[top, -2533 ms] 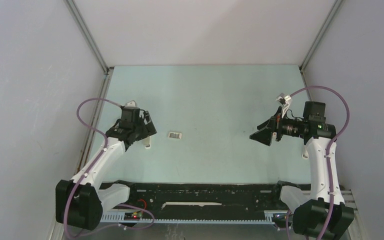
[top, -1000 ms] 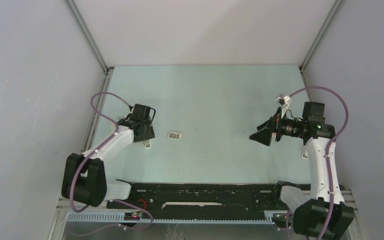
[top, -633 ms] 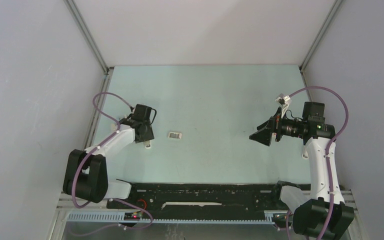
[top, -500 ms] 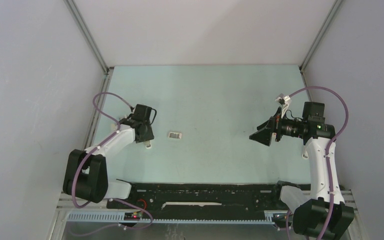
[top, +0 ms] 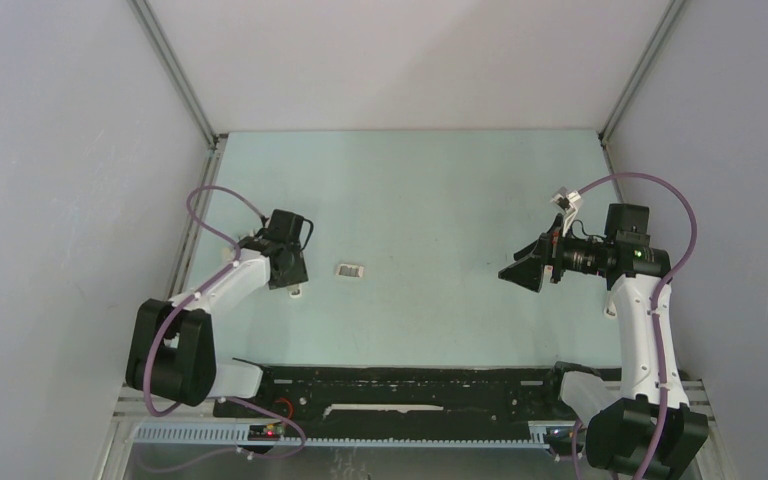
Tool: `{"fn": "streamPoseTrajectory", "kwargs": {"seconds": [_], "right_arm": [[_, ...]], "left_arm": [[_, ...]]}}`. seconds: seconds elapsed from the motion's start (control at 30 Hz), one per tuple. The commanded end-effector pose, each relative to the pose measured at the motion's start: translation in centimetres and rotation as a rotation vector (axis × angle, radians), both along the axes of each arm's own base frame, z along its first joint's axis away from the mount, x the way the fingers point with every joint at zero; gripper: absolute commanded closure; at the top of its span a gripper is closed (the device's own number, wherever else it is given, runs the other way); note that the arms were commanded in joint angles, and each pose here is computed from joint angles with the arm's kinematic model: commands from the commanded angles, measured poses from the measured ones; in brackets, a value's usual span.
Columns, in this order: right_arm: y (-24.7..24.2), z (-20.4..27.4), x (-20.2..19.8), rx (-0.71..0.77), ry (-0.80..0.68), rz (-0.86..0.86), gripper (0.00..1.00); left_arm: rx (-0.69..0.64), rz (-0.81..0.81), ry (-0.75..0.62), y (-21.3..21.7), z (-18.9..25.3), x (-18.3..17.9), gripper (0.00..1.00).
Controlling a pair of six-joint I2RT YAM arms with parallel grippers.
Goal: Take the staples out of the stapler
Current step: Pick up the stapler from the center of the board.
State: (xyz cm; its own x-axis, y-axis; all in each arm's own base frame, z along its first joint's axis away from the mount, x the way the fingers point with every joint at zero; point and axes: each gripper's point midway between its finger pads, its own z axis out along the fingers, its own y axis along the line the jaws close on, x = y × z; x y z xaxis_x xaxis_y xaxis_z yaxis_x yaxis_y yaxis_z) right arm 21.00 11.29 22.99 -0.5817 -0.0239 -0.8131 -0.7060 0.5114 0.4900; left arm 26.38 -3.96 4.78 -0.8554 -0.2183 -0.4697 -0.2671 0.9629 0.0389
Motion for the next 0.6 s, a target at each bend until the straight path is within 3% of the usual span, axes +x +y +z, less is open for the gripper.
{"fn": "streamPoseTrajectory", "kwargs": {"seconds": [0.0,0.13,0.43,0.57], "right_arm": [[0.0,0.1,0.1,-0.001,-0.018,0.002,0.00],[0.0,0.1,0.1,-0.001,-0.019,0.001,0.00],[0.0,0.1,0.0,0.001,-0.018,0.005,0.00],[0.3,0.1,-0.1,0.002,-0.018,0.018,0.00]], "left_arm": [[0.002,-0.009,-0.062,-0.2,2.0,1.3,0.54],[-0.002,-0.013,-0.059,-0.3,2.0,1.4,0.58],[-0.039,-0.033,-0.117,-0.8,3.8,1.6,0.97],[-0.120,-0.079,-0.168,-2.2,5.6,1.4,1.00]]}}
